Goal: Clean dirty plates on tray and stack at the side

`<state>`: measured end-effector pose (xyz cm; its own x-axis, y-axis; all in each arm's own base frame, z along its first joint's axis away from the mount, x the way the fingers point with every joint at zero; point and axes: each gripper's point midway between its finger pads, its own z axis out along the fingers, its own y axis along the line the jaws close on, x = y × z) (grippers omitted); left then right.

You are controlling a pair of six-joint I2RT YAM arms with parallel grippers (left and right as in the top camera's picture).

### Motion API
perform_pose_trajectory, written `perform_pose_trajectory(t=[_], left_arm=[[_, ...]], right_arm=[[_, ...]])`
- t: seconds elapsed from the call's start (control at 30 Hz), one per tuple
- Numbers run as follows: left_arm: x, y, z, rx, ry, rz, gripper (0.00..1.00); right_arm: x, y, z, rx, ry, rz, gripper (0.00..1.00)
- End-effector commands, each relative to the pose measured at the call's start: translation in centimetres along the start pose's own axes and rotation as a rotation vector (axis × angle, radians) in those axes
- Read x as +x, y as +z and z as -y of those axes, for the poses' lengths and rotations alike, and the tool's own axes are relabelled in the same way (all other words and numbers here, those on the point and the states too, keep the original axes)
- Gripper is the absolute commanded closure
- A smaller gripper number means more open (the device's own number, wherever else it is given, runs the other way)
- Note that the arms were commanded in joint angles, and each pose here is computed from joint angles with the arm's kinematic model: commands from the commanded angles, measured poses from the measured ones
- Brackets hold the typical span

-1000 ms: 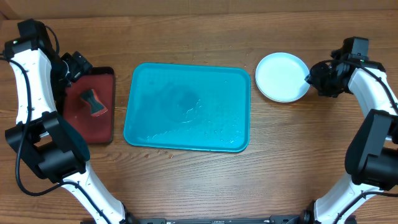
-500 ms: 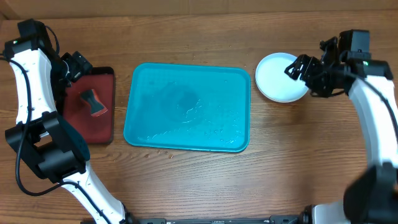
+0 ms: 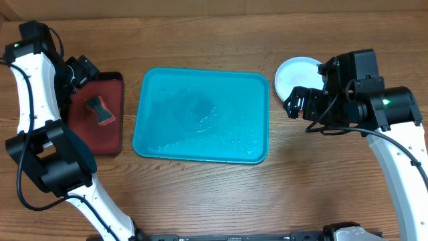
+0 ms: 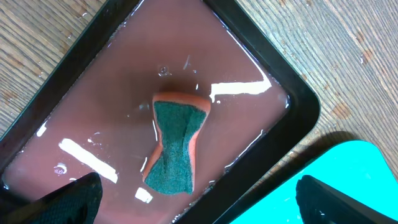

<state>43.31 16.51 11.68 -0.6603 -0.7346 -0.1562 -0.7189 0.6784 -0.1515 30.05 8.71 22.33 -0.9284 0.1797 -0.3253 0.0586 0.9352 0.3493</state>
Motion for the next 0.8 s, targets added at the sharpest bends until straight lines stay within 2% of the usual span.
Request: perform_pose_trajectory(t=[0.0, 0.47, 0.63, 0.77], left_arm=[[-0.2, -0.6, 0.1, 0.010, 0.001, 0.014, 0.00], [-0.2, -0.6, 0.1, 0.010, 0.001, 0.014, 0.00], [-0.2, -0.6, 0.1, 0.010, 0.001, 0.014, 0.00], [-0.2, -0.6, 0.1, 0.010, 0.001, 0.014, 0.00]], right_arm=[[-0.1, -0.2, 0.0, 0.009, -0.008, 0.013, 0.00], [0.7, -0.4, 0.6, 0.027, 0.009, -0.015, 0.00], [1.3, -1.4, 0.6, 0.014, -0.002, 0.033, 0.00], [1.9, -2.0, 0.7, -0.028, -0.034, 0.158, 0.00]])
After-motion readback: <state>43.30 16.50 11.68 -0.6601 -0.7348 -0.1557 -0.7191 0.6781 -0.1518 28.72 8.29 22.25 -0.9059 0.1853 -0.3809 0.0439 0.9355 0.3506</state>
